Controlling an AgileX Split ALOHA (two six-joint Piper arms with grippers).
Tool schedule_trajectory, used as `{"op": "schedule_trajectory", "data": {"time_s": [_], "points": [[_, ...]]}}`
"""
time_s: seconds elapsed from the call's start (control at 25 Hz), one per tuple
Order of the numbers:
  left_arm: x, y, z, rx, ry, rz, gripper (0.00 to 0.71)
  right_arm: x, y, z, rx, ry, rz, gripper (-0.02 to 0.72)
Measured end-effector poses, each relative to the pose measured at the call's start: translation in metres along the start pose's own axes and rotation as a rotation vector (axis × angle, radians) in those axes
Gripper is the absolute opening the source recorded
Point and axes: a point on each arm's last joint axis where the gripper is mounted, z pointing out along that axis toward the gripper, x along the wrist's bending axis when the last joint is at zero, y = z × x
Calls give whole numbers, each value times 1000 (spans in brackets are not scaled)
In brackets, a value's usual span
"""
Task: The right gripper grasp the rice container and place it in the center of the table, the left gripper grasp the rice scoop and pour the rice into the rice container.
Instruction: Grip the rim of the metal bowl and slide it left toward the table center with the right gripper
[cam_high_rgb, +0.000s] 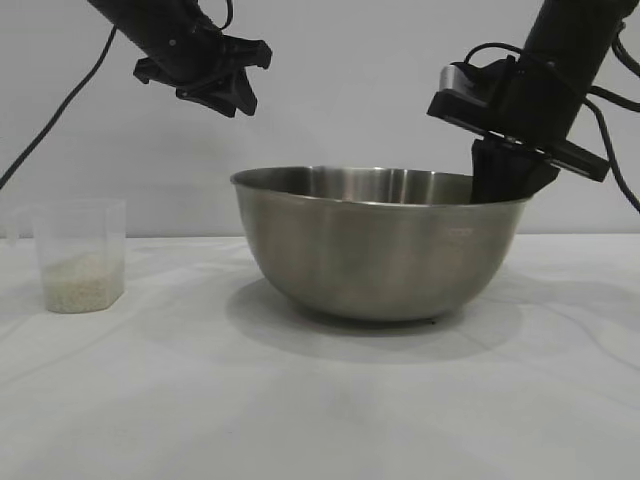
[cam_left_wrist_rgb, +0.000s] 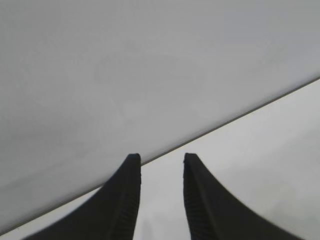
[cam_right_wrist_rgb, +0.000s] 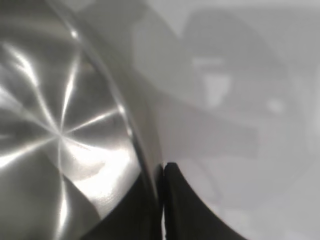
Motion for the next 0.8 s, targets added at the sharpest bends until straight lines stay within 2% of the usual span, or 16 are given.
{"op": "schedule_trajectory", "data": {"time_s": [0.16,0.2,0.32,0.52,0.68,0.72,0.76,0.8], "points": [[0,0,0,0,0,0,192,0,0,2,3,14,11,48],[0,0,0,0,-1,0,192,0,0,3,4,17,15,101],[0,0,0,1,-4,0,192,0,0,4,5,17,15,190],[0,0,0,1,-4,0,192,1,-3,0,32,12,-22,403],[0,0,0,1,-4,2,192,11,-4,-35,-20,-34,-85,396],[0,0,0,1,-4,2,192,17,-6,-50,-61,-42,-98,396],[0,0,0,1,-4,2,192,24,-11,-66,-110,-53,-110,436],[0,0,0,1,-4,2,192,30,-17,-81,-165,-68,-121,421]]}}
